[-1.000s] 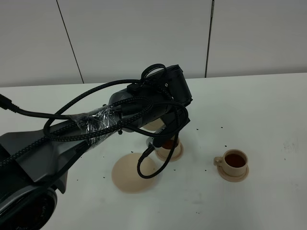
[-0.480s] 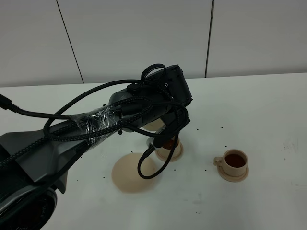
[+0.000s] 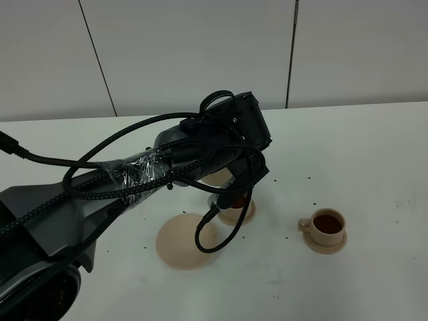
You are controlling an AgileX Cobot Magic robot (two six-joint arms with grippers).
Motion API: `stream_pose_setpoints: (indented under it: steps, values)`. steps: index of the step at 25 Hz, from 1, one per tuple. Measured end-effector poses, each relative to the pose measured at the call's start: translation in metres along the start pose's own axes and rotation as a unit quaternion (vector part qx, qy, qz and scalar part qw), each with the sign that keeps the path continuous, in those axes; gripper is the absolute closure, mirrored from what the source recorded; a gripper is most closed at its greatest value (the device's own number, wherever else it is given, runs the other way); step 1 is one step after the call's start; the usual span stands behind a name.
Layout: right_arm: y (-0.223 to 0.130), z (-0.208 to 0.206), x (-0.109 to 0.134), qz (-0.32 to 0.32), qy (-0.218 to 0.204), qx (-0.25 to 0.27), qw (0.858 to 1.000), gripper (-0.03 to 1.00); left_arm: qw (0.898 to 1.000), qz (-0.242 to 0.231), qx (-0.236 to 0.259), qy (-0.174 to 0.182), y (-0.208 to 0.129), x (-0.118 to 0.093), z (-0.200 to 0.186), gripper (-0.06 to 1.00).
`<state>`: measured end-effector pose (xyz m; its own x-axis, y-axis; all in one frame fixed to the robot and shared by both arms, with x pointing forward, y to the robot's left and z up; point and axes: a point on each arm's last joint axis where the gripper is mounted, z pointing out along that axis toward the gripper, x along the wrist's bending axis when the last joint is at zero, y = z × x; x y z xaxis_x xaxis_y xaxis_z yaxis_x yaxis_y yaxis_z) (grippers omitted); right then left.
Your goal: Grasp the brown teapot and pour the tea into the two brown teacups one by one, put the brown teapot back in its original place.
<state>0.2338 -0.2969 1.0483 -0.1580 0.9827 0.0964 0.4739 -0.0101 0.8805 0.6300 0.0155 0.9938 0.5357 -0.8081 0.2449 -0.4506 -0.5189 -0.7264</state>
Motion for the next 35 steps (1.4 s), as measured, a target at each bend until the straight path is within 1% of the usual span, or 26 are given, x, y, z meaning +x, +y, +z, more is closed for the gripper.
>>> stream_pose_setpoints:
  steps: [7,35]
  values:
    - [0.0,0.0,0.0,0.0,0.0,0.0,1.0,0.73,1.0,-0.001,0.003,-0.011,-0.0005,-0.002,0.0,0.78]
    - [0.0,0.0,0.0,0.0,0.0,0.0,1.0,0.73,1.0,-0.001,0.002,-0.011,-0.0003,-0.002,0.0,0.78]
